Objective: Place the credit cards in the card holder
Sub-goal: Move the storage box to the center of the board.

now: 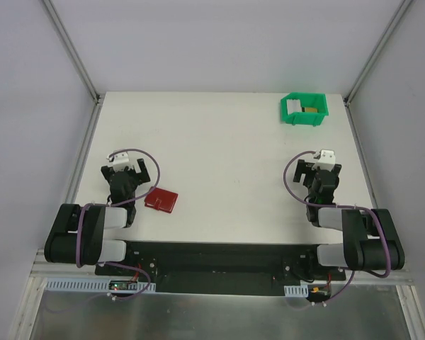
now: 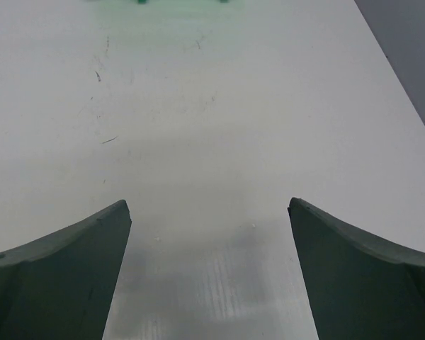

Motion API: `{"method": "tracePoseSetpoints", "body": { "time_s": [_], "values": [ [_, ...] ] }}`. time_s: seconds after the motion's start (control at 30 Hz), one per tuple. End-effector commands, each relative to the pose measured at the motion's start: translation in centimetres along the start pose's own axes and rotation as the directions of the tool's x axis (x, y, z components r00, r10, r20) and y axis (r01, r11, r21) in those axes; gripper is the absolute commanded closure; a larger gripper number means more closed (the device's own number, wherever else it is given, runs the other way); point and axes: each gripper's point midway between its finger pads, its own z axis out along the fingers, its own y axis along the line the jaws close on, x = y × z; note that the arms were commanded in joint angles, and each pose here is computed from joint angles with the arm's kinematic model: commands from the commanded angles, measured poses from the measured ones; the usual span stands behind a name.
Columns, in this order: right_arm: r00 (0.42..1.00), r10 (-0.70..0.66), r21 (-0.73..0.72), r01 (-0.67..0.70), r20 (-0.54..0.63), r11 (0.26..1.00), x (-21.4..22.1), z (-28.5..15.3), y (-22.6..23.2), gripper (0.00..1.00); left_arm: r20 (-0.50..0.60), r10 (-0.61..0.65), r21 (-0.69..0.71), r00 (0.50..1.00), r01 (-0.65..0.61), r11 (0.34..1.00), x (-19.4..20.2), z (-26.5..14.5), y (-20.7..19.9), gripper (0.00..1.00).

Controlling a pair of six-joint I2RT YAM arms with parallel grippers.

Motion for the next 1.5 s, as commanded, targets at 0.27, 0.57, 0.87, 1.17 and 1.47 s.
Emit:
{"method": "tracePoseSetpoints", "body": {
  "time_s": [0.27, 0.57, 0.87, 1.17, 1.47],
  "values": [
    [0.986, 0.157, 0.302, -0.13, -0.064, 0.944, -4.2, -2.8, -3.9, 0.04, 0.065, -0.003, 0.02, 0.998, 0.001, 1.0, -2.0, 0.3, -0.5, 0.01],
    [0.942, 0.335, 0.36, -0.302, -0.03, 0.883, -9.8, -7.1, -4.9, 0.04, -0.064, -0.094, -0.092, 0.994, 0.088, 0.992, -4.5, -0.4, 0.6, 0.01],
    [0.961, 0.261, 0.256, -0.232, -0.088, 0.938, -14.8, -6.7, -3.4, 0.04, -0.163, -0.195, -0.048, 0.967, 0.189, 0.981, -9.5, -1.1, -1.7, 0.01],
    [0.916, 0.302, 0.212, -0.25, -0.264, 0.945, -16.7, -5.9, -2.5, 0.04, -0.119, -0.428, 0.05, 0.896, 0.436, 0.899, -15.0, -4.0, -4.2, 0.01],
    [0.861, 0.187, -0.122, -0.274, -0.473, 0.954, -17.2, -0.4, 4.2, 0.04, -0.218, -0.307, 0.378, 0.926, 0.37, 0.849, -16.6, -6.9, -9.5, 0.01]
  ]
}}
